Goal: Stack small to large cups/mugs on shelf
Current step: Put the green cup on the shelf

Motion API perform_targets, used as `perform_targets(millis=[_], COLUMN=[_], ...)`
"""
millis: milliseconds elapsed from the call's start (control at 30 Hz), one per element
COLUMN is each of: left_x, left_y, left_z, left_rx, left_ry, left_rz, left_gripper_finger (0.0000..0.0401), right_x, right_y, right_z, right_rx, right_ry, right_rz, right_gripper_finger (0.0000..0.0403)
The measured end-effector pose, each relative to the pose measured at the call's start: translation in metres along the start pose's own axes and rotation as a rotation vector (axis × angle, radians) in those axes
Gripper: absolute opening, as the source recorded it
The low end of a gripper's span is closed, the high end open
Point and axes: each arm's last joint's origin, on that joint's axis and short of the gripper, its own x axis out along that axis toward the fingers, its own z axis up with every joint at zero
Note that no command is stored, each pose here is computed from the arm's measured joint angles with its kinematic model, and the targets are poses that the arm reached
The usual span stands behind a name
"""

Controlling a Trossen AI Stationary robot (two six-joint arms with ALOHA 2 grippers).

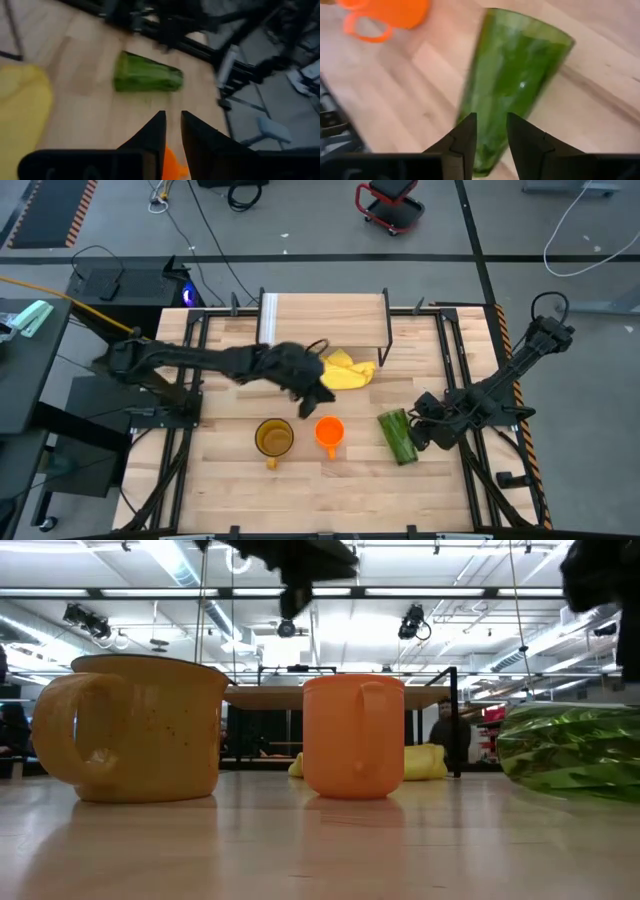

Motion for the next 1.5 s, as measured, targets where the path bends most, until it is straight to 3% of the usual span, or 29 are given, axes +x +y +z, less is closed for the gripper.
perform_targets(millis=[133, 367, 467, 667, 1133, 1367, 1500], left_x=[0.021, 0.056, 0.068, 0.087, 0.103, 0.105, 0.106], left_y=[0.026, 0.055, 0.063, 0.078, 0.104, 0.106, 0.108], left_z=[0.015, 0.03, 0.034, 0.039, 0.04, 0.039, 0.037], left_rx=[-0.05, -0.089, -0.097, -0.113, -0.212, -0.216, -0.221], left_ry=[0.052, 0.123, 0.143, 0.164, 0.211, 0.208, 0.206], left_rz=[0.017, -0.135, -0.192, -0.241, -0.337, -0.334, -0.268], left_gripper_finger=[0.0062, 0.0066, 0.0065, 0.006, 0.0084, 0.0083, 0.0086], right_x=[-0.009, 0.006, 0.019, 0.045, 0.057, 0.061, 0.065], right_y=[0.009, 0.015, 0.024, 0.031, 0.024, 0.019, 0.021], right_z=[-0.015, -0.058, -0.077, -0.096, -0.101, -0.088, -0.078], right_rx=[-0.026, -0.075, -0.105, -0.116, -0.131, -0.172, -0.218], right_ry=[-0.007, 0.034, 0.026, -0.026, -0.023, -0.047, -0.051], right_rz=[0.039, -0.003, 0.032, 0.029, -0.073, -0.172, -0.198], right_gripper_finger=[0.0095, 0.004, 0.0011, 0.0015, 0.0004, 0.0005, 0.0003])
